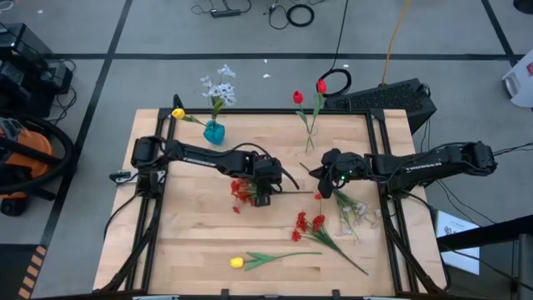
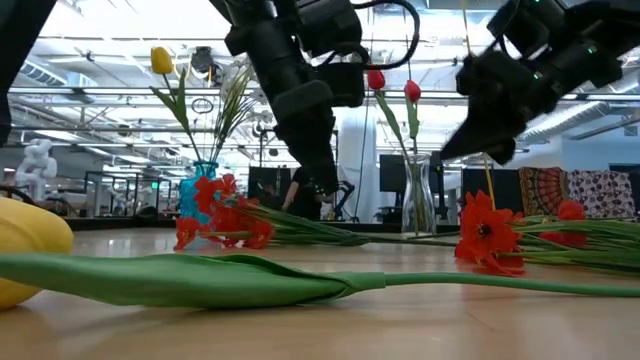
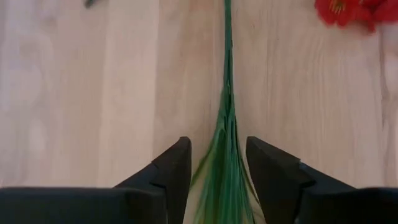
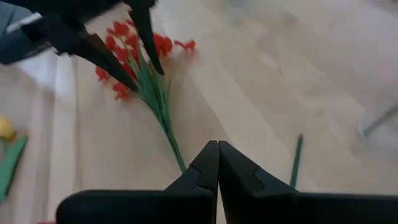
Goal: Sort flowers into vase by color
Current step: Put the left red flowers into the transparent vase
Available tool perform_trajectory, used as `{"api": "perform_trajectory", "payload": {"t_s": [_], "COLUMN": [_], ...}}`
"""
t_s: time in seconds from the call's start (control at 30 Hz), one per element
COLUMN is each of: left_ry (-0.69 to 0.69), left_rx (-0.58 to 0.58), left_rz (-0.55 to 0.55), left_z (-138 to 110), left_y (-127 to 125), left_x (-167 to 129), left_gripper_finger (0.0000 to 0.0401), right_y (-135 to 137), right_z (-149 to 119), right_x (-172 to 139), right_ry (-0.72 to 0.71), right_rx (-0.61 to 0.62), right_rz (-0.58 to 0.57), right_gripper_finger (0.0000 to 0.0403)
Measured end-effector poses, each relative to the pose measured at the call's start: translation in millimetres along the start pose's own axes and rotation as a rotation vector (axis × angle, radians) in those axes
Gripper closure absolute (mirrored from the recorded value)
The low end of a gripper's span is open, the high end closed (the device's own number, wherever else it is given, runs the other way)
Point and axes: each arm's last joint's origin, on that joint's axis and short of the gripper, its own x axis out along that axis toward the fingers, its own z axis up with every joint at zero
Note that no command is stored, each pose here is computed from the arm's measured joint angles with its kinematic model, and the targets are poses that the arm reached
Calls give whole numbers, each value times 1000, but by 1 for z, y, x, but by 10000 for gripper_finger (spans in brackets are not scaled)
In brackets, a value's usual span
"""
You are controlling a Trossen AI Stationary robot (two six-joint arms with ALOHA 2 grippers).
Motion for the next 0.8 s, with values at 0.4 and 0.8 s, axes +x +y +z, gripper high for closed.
{"api": "perform_trajectory", "payload": {"t_s": [0.4, 0.8], "left_ry": [-173, -616], "left_rx": [-38, -146], "left_rz": [23, -38], "left_z": [-54, -137], "left_y": [0, -7], "left_x": [-42, -77], "left_gripper_finger": [239, 239], "right_y": [34, 62], "right_z": [41, 70], "right_x": [32, 106], "right_ry": [84, 380], "right_rx": [-167, -369], "right_rz": [-11, -93], "right_gripper_finger": [403, 395]}}
